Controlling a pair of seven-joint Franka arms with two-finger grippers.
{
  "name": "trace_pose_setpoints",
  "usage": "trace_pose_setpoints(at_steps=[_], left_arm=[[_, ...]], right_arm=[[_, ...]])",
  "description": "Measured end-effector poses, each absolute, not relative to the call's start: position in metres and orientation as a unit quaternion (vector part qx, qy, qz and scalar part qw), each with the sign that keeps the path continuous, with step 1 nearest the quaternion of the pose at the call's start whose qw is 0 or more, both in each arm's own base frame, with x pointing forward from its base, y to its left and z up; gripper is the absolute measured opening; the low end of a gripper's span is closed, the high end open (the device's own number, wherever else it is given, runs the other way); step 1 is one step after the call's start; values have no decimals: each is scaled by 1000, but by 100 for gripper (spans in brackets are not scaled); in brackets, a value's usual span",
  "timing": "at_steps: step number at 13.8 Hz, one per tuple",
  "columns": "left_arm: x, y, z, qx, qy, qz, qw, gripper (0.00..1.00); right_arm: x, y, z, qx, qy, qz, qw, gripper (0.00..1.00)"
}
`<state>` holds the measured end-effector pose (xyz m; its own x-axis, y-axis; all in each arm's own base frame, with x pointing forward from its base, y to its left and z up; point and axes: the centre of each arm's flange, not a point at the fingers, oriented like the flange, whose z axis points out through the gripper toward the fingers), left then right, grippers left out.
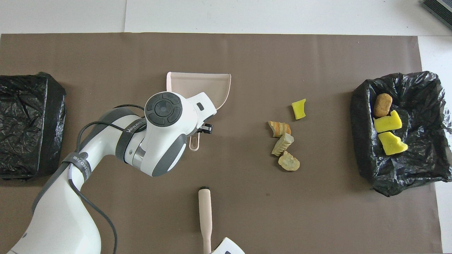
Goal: Sweep and dump trash in bin
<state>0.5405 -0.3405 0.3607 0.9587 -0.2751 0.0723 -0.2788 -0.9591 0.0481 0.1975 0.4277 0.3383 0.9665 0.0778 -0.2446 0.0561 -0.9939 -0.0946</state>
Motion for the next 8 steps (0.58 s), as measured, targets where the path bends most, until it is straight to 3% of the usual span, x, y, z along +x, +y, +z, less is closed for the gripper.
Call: trace_pose_setpoints(at_steps=[1,3,8], left_arm=[[541,-339,361,989,-142,34,25,33],[542,-338,362,987,-156,44,7,32],[541,-337,381,982,-177,64,-3,32]], right_arm=[[198,428,338,-991,-34,125,44,50],[198,428,338,-991,-33,124,44,28],[201,425,342,-991,-30,126,45,26]])
